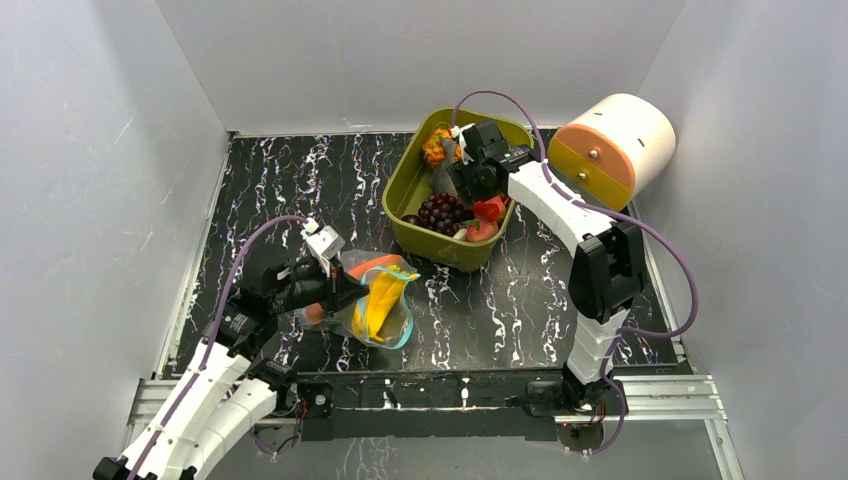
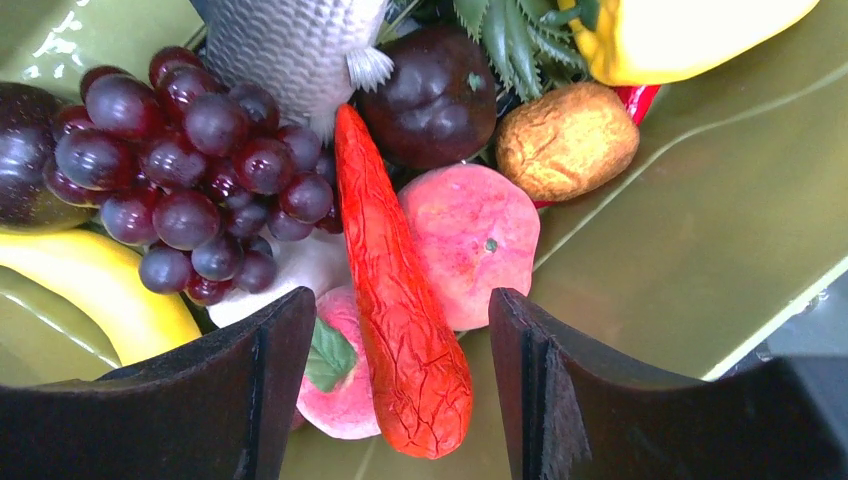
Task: Place the food in the zip-top bag and seal the zipper
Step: Pick up the fake vegetable from the bin.
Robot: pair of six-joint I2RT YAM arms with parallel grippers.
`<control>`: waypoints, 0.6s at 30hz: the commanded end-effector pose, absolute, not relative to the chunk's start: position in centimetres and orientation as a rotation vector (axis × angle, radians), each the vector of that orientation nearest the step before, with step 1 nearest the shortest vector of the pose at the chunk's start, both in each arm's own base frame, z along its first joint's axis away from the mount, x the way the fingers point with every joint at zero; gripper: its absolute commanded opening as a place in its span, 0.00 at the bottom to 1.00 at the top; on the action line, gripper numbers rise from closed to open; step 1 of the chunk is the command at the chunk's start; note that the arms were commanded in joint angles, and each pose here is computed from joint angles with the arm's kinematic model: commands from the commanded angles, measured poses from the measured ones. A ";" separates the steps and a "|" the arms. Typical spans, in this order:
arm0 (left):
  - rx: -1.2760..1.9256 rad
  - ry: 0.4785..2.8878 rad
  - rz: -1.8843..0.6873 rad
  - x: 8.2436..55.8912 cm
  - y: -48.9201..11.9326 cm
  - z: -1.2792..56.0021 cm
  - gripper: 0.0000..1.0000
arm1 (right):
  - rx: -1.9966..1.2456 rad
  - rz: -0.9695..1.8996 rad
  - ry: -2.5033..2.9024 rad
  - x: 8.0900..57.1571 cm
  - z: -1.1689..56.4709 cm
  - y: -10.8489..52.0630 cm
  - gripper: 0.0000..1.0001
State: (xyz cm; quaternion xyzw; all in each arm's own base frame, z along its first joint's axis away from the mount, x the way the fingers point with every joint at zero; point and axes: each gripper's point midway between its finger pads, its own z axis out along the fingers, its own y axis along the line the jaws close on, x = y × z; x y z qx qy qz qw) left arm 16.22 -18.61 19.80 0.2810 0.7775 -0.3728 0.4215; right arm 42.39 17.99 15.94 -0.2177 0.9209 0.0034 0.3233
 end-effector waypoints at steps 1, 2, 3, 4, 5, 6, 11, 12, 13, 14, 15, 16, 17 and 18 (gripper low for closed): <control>0.743 1.896 -0.951 16.1 -19.0 20.5 0.02 | -0.605 -0.002 2.389 42.7 17.4 17.7 0.63; 0.742 1.893 -0.949 16.1 -19.0 20.6 0.02 | -0.609 -0.010 2.404 42.6 17.0 17.6 0.63; 0.741 1.891 -0.947 16.1 -18.9 20.6 0.02 | -0.607 -0.023 2.420 42.5 16.6 17.4 0.63; 0.739 1.892 -0.944 16.1 -18.9 20.6 0.02 | -0.598 -0.038 2.436 42.4 16.2 17.2 0.63; 0.737 1.894 -0.942 16.1 -18.9 20.5 0.02 | -0.595 -0.048 2.446 42.3 16.1 17.0 0.63; 0.737 1.893 -0.942 16.1 -18.9 20.6 0.02 | -0.593 -0.060 2.457 42.3 15.8 16.8 0.63; 0.740 1.899 -0.945 16.1 -18.9 20.4 0.02 | -0.592 -0.121 2.501 41.7 15.3 15.9 0.64; 0.739 1.901 -0.945 16.2 -18.9 20.4 0.02 | -0.597 -0.115 2.510 41.5 15.3 15.9 0.64; 0.740 1.902 -0.945 16.2 -19.0 20.4 0.02 | -0.602 -0.107 2.518 41.3 15.3 15.9 0.63; 0.739 1.905 -0.945 16.2 -19.0 20.3 0.02 | -0.605 -0.094 2.518 41.1 15.5 16.1 0.62; 0.739 1.906 -0.946 16.2 -19.0 20.3 0.02 | -0.606 -0.077 2.515 41.0 15.7 16.3 0.59; 0.738 1.907 -0.945 16.2 -19.0 20.3 0.02 | -0.605 -0.061 2.508 41.0 15.9 16.4 0.56; 0.738 1.908 -0.945 16.2 -19.0 20.2 0.03 | -0.605 -0.050 2.504 40.9 16.1 16.5 0.53; 0.738 1.909 -0.946 16.2 -19.0 20.2 0.02 | -0.603 -0.042 2.500 40.9 16.2 16.6 0.49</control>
